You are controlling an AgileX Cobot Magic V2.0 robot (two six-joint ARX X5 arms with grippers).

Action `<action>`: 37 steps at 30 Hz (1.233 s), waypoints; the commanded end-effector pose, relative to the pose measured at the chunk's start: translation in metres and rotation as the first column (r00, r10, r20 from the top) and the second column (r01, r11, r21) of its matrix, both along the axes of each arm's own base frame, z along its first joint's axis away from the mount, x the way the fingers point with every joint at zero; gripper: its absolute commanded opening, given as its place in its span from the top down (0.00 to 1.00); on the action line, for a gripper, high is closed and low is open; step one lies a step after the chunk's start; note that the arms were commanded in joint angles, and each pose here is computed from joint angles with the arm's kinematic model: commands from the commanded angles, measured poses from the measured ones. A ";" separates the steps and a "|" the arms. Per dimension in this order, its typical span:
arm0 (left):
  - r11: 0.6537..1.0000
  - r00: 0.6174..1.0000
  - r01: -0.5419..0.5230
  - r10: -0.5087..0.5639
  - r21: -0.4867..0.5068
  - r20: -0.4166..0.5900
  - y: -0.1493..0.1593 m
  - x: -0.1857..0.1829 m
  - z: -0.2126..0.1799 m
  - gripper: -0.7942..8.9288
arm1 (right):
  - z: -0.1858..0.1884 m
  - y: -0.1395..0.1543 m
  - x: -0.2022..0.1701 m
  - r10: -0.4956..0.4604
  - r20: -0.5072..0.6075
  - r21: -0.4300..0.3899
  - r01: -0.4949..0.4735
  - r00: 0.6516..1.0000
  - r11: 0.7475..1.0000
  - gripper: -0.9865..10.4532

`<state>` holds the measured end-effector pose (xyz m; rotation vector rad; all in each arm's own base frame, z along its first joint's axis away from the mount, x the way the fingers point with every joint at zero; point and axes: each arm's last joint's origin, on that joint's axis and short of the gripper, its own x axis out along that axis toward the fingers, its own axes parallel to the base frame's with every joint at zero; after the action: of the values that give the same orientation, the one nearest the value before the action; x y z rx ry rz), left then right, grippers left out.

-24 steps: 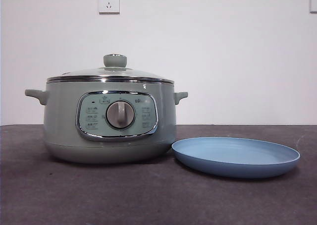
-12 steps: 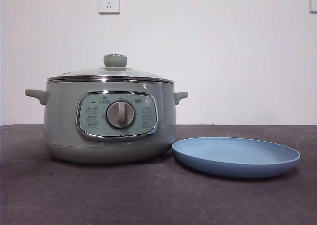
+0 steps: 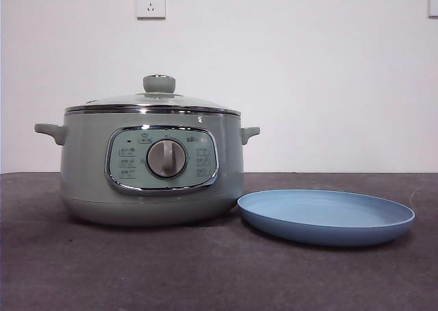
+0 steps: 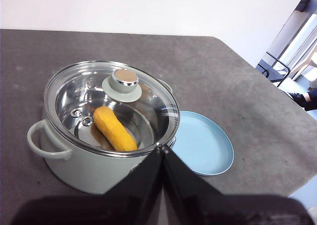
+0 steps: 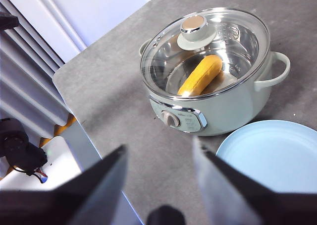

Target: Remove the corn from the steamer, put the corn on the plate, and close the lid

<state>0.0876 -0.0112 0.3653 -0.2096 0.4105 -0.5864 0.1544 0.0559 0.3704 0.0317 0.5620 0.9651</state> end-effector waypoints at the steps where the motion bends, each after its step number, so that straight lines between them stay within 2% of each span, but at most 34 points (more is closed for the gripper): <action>1: 1.000 1.000 0.004 -0.004 0.010 -0.004 0.000 -0.001 -0.001 0.92 | 0.001 0.000 -0.001 0.006 0.010 0.001 -0.006 1.000 1.000 0.60; 3: 1.000 1.000 0.004 -0.004 0.009 -0.014 0.000 -0.001 -0.001 0.90 | 0.001 0.000 -0.001 0.006 0.009 0.001 -0.006 1.000 1.000 0.60; 4: 1.000 1.000 0.004 -0.004 0.008 -0.018 0.000 -0.001 -0.002 0.84 | 0.001 0.000 -0.001 0.006 0.009 0.001 -0.006 1.000 1.000 0.60; 6: 1.000 1.000 0.004 -0.004 0.008 -0.020 0.000 -0.001 -0.002 0.57 | 0.001 0.000 -0.001 0.006 0.009 0.001 -0.006 1.000 1.000 0.60; 7: 1.000 1.000 0.003 -0.003 0.008 -0.019 0.000 -0.001 -0.002 0.37 | 0.001 0.000 -0.001 0.006 0.010 0.001 -0.006 1.000 1.000 0.60; 8: 1.000 1.000 0.003 -0.003 0.009 -0.017 0.000 -0.001 -0.002 0.28 | 0.001 0.000 -0.001 0.006 0.009 0.001 -0.006 1.000 1.000 0.60; 14: 1.000 1.000 0.004 -0.004 0.010 -0.005 0.000 0.000 -0.001 0.27 | 0.001 0.000 -0.001 0.006 0.009 0.001 -0.006 1.000 1.000 0.59; 18: 1.000 1.000 0.009 -0.009 0.010 -0.002 0.000 0.005 0.000 0.27 | 0.001 0.000 -0.001 0.005 0.010 0.001 -0.005 1.000 1.000 0.45; 23: 0.998 0.997 0.053 -0.054 0.013 0.049 -0.004 0.025 0.004 0.27 | 0.001 0.001 0.001 0.005 0.014 0.001 -0.005 1.000 1.000 0.44; 32: 0.994 0.993 0.104 -0.106 0.034 0.061 -0.019 0.092 0.001 0.27 | -0.004 0.003 0.010 0.002 -0.019 -0.009 -0.002 1.000 1.000 0.44; 37: 0.988 0.991 0.107 -0.115 0.113 0.071 -0.039 0.134 0.000 0.27 | -0.010 0.005 0.019 -0.012 -0.051 -0.027 0.011 0.999 1.000 0.44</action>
<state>0.2169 -0.0472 0.3649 -0.0993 0.3972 -0.6734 0.1717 0.0596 0.3607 0.0419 0.6240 0.9487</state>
